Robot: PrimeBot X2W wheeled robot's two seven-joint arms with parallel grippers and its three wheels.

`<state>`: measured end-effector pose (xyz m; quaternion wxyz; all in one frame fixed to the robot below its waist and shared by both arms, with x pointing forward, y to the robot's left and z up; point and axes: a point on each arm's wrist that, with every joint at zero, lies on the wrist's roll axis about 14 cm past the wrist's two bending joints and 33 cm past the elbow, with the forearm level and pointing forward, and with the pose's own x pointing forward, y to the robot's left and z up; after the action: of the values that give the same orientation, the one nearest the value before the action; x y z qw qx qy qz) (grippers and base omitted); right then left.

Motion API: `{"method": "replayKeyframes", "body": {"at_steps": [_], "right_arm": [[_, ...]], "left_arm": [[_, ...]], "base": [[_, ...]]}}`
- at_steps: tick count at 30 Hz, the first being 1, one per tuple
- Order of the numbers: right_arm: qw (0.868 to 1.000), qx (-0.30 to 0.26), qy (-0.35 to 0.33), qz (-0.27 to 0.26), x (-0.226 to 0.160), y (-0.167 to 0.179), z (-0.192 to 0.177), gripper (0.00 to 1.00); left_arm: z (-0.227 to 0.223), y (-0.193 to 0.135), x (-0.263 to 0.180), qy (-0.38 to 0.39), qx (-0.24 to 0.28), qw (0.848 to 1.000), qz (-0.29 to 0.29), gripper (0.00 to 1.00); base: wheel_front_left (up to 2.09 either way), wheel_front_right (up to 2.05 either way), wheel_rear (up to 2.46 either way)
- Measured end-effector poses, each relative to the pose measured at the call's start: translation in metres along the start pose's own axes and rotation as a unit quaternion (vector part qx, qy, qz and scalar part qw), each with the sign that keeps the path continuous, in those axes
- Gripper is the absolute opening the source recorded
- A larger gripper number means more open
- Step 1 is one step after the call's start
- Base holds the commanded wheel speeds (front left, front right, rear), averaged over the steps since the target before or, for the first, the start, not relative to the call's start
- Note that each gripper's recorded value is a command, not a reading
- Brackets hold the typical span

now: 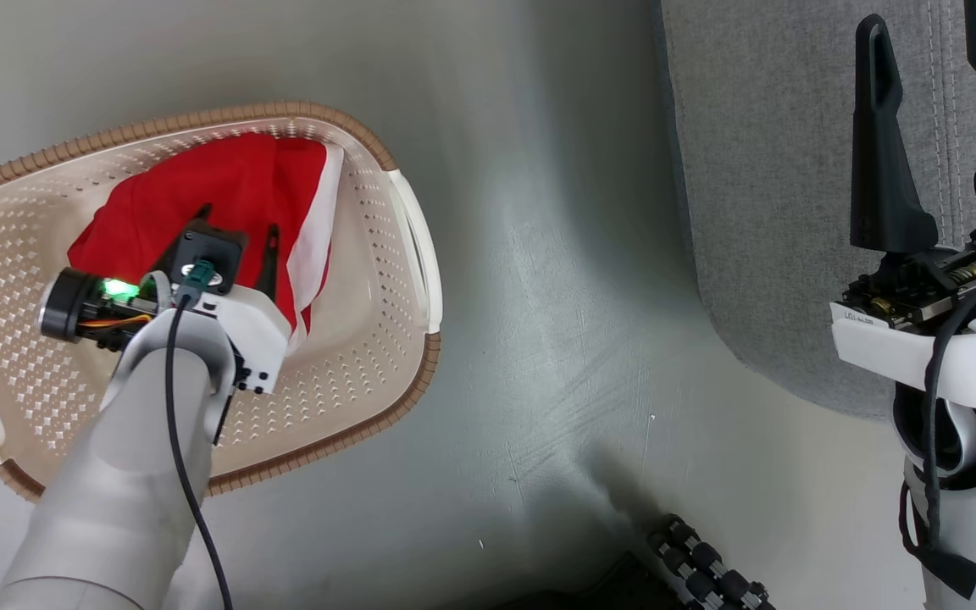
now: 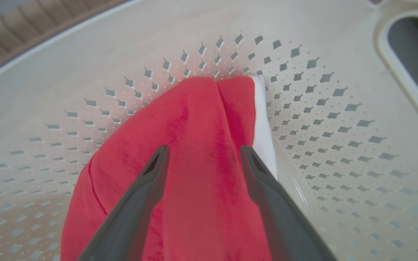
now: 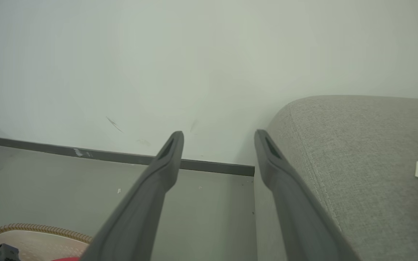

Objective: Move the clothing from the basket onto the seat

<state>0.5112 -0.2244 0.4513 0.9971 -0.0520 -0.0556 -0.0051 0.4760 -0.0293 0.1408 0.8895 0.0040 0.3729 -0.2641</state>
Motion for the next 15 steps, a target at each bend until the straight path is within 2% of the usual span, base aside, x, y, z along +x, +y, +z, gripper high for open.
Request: {"method": "replayKeyframes", "body": {"at_steps": [9,10,12,14,15], "right_arm": [[1.000,-0.002,0.007,0.001,0.004,0.000,-0.012,1.00],[1.000,-0.002,0.008,0.001,0.004,-0.001,-0.013,1.00],[1.000,-0.003,0.009,0.001,0.005,-0.001,-0.014,1.00],[1.000,-0.004,0.006,0.001,0.008,-0.001,-0.014,1.00],[1.000,-0.004,0.006,0.001,0.008,-0.001,-0.014,1.00]], "left_arm": [[-0.017,0.017,0.012,0.021,-0.001,1.000,0.020,1.00],[-0.019,0.016,0.012,0.022,-0.001,1.000,0.020,0.97],[-0.022,0.014,0.014,0.026,-0.003,1.000,0.017,0.45],[-0.021,0.013,0.016,0.024,-0.004,1.000,0.016,0.00],[-0.020,0.013,0.017,0.023,-0.004,1.000,0.016,0.00]], "base": [[0.00,0.00,0.00],[0.00,0.00,0.00],[0.00,0.00,0.00],[0.00,0.00,0.00],[0.00,0.00,0.00]]}}
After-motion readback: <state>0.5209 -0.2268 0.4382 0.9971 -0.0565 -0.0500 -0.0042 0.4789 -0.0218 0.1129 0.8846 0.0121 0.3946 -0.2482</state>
